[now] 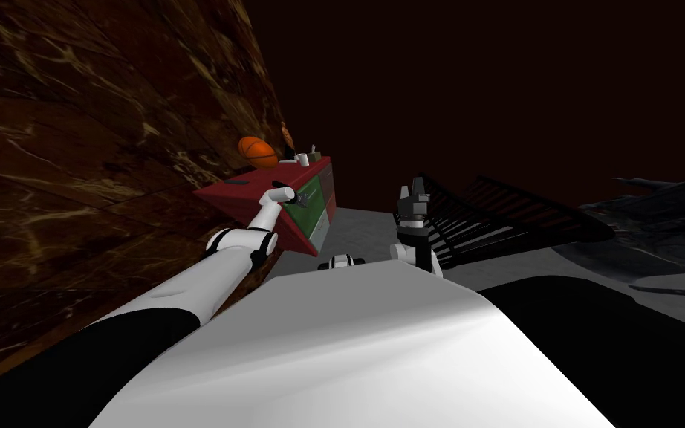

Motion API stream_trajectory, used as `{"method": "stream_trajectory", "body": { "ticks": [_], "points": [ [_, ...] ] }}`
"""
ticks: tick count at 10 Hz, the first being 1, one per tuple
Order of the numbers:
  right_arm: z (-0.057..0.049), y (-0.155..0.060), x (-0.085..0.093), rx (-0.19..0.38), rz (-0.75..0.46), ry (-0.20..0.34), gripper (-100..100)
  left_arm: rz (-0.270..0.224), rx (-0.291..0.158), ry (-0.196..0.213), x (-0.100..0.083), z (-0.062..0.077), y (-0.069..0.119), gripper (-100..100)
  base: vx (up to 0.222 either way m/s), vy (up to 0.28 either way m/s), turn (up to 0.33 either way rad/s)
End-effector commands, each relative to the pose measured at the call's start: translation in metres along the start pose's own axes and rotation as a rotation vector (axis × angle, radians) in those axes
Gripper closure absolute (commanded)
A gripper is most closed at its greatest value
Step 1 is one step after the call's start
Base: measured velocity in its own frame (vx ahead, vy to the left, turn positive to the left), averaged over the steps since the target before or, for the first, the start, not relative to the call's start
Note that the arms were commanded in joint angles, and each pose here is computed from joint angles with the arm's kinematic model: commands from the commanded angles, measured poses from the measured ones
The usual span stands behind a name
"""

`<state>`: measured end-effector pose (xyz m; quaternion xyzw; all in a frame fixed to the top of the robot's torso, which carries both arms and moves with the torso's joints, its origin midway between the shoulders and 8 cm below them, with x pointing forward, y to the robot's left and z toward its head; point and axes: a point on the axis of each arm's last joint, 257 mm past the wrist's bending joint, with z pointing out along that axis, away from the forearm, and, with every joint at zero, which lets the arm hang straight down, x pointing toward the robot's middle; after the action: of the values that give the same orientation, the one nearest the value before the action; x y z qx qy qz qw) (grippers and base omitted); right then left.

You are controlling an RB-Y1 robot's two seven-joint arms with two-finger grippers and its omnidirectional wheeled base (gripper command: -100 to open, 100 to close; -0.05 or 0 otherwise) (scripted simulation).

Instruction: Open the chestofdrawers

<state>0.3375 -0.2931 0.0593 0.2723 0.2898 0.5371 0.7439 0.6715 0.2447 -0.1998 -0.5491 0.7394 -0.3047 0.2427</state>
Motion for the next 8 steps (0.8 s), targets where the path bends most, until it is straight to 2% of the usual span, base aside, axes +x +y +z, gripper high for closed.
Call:
{"method": "stream_trajectory", "body": {
  "ticks": [1, 2, 3, 4, 5, 6, 7, 8],
  "points": [
    [0.0, 0.0, 0.0, 0.0, 0.0, 0.0, 0, -0.011, -0.043, 0.008, -0.004, -0.006, -0.001, -100, 0.022, -0.017, -0.005],
    [0.0, 0.0, 0.0, 0.0, 0.0, 0.0, 0, -0.015, -0.06, 0.013, -0.004, -0.008, -0.003, -100, 0.023, -0.014, -0.005],
    [0.0, 0.0, 0.0, 0.0, 0.0, 0.0, 0, -0.013, -0.051, 0.012, -0.003, -0.006, -0.002, -100, 0.011, -0.006, -0.002],
    [0.0, 0.0, 0.0, 0.0, 0.0, 0.0, 0, -0.018, -0.055, 0.006, -0.002, 0.002, 0.009, -100, 0.054, -0.004, -0.058],
    [0.0, 0.0, 0.0, 0.0, 0.0, 0.0, 0, -0.019, -0.055, 0.004, -0.002, 0.004, 0.011, -100, 0.084, 0.002, -0.05],
    [0.0, 0.0, 0.0, 0.0, 0.0, 0.0, 0, -0.018, -0.057, 0.007, -0.001, 0.001, 0.01, -100, 0.037, 0.002, -0.007],
    [0.0, 0.0, 0.0, 0.0, 0.0, 0.0, 0, -0.019, -0.055, 0.006, -0.001, 0.002, 0.01, 100, 0.015, 0.0, -0.01],
    [0.0, 0.0, 0.0, 0.0, 0.0, 0.0, 0, -0.123, 0.036, -0.008, -0.031, -0.013, -0.005, 100, 0.007, -0.055, -0.336]
  ]
}}
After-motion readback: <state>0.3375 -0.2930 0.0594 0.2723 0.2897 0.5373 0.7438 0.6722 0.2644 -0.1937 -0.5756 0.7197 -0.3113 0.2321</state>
